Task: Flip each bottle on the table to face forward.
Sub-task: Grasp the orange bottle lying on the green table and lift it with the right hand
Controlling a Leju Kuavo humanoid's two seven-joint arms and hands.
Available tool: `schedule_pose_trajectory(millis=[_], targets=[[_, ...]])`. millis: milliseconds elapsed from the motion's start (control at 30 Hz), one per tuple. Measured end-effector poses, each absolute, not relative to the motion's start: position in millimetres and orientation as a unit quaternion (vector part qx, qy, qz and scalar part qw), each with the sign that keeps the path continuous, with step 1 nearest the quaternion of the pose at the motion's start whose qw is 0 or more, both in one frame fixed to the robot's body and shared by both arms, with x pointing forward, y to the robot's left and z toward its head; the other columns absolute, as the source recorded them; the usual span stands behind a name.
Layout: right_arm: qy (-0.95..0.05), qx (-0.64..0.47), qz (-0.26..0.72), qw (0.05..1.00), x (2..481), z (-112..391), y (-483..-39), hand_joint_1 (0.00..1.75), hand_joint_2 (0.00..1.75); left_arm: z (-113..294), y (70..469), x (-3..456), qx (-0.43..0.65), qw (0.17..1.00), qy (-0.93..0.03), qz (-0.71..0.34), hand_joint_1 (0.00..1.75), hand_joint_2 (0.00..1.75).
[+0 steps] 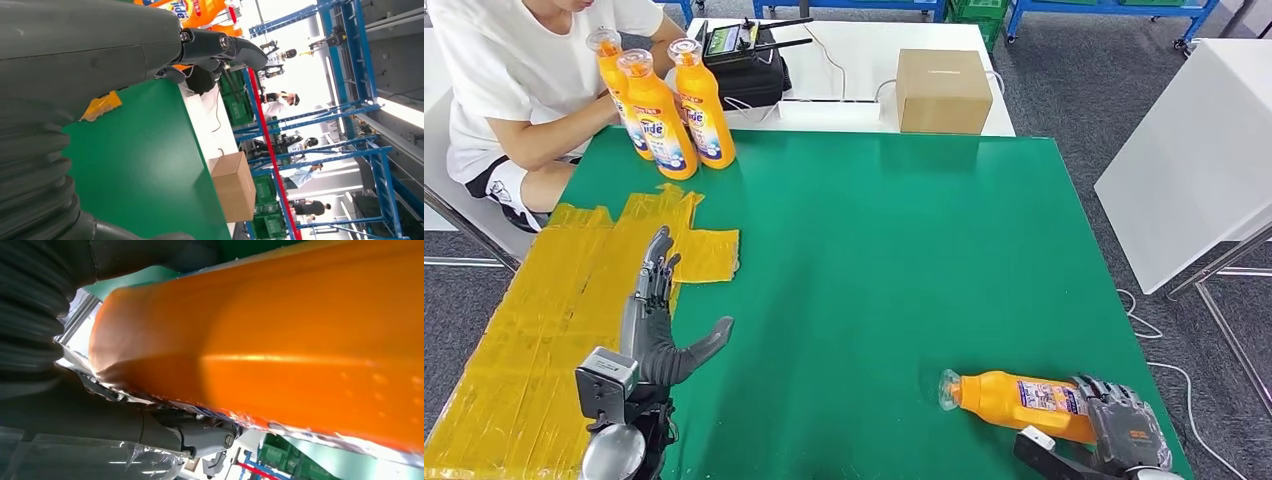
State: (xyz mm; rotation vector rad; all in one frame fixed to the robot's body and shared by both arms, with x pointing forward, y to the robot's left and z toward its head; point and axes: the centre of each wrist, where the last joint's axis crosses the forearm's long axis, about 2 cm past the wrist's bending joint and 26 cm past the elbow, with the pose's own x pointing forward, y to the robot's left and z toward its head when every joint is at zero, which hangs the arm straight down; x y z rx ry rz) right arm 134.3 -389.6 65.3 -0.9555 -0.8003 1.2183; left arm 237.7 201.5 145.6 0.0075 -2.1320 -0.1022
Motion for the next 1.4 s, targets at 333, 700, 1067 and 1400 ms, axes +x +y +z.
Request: schedule_pose_trajectory(millis=[333, 700, 1067, 1400], targets=[[-0.344, -0.426, 0.533, 0.645, 138.4, 64.6, -392.2, 1.75, 1.75, 144.4, 200.7, 239.4, 0.004, 0.486, -0.873, -0.037, 0.0, 1.75], [-0.612, -0.391, 0.33, 0.604, 174.3, 76.8, -349.2, 1.75, 1.75, 143.5, 193.4, 234.7, -0.005, 0.487, -0.871, -0.061, 0.0, 1.75], [-0.778, -0.276, 0.038, 0.563, 211.6, 96.3, -292.3, 1.75, 1.75, 152.8, 161.2, 241.9, -0.082, 0.489, -0.862, -0.106, 0.0, 1.75], [-0.802, -0.196, -0.031, 0.563, 232.9, 107.6, -265.0, 1.75, 1.75, 154.3, 142.9, 248.5, -0.131, 0.496, -0.847, -0.141, 0.0, 1.75]])
